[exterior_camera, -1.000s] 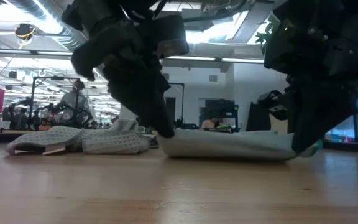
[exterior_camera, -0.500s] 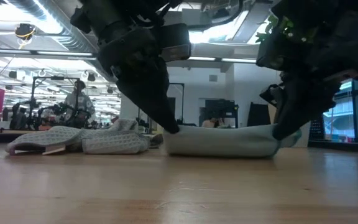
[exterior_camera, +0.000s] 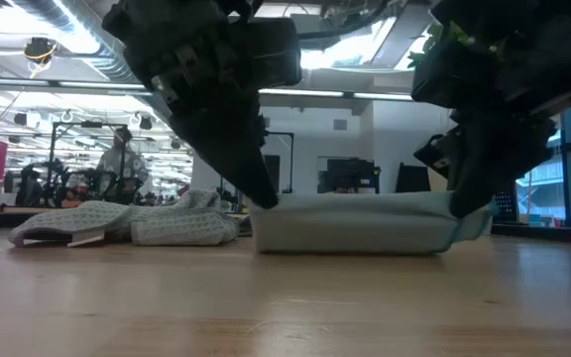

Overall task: Roll microfiber towels into tight, uniform cylinder then place into a basket
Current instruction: Roll the blue towel

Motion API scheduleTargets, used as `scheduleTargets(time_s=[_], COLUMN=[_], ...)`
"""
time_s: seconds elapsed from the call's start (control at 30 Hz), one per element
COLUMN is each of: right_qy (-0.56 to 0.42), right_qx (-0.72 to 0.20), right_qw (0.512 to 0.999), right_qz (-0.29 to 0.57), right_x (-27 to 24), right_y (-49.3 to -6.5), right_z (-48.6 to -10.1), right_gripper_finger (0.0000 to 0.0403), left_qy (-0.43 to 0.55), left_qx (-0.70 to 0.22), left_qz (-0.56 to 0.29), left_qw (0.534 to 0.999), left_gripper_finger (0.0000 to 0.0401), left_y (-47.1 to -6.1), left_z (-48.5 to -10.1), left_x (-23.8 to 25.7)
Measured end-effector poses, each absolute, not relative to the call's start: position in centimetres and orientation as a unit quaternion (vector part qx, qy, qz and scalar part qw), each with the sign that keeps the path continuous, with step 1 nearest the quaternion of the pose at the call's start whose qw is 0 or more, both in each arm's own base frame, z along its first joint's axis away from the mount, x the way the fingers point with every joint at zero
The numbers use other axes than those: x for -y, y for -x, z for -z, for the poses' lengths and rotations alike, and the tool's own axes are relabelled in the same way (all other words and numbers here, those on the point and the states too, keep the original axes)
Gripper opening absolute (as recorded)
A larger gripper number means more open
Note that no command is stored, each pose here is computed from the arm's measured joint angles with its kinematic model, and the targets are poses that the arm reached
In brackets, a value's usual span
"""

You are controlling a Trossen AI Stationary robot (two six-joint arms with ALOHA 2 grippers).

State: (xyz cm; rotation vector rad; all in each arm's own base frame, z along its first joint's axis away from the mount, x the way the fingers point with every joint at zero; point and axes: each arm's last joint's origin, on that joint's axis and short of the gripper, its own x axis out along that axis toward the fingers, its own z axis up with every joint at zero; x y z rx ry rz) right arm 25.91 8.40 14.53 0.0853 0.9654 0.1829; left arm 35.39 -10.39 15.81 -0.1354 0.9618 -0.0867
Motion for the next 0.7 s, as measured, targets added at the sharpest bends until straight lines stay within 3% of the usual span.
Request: scheduleTargets(time_s=[0.7], right_qy=[-0.051], right_qx=[-0.441], right_qw=[0.895], right_qz=[0.039], right_x=[-4.8], right_y=[-27.1], right_z=[-14.3], right_gripper_finger=[0.0015], left_qy=[0.066], left_qx=[-0.464], left_qz=[0.027], left_qw=[0.883], left_gripper_finger=[0.0], left_y=[-35.5], left_z=[-15.8], left_x=[9.7])
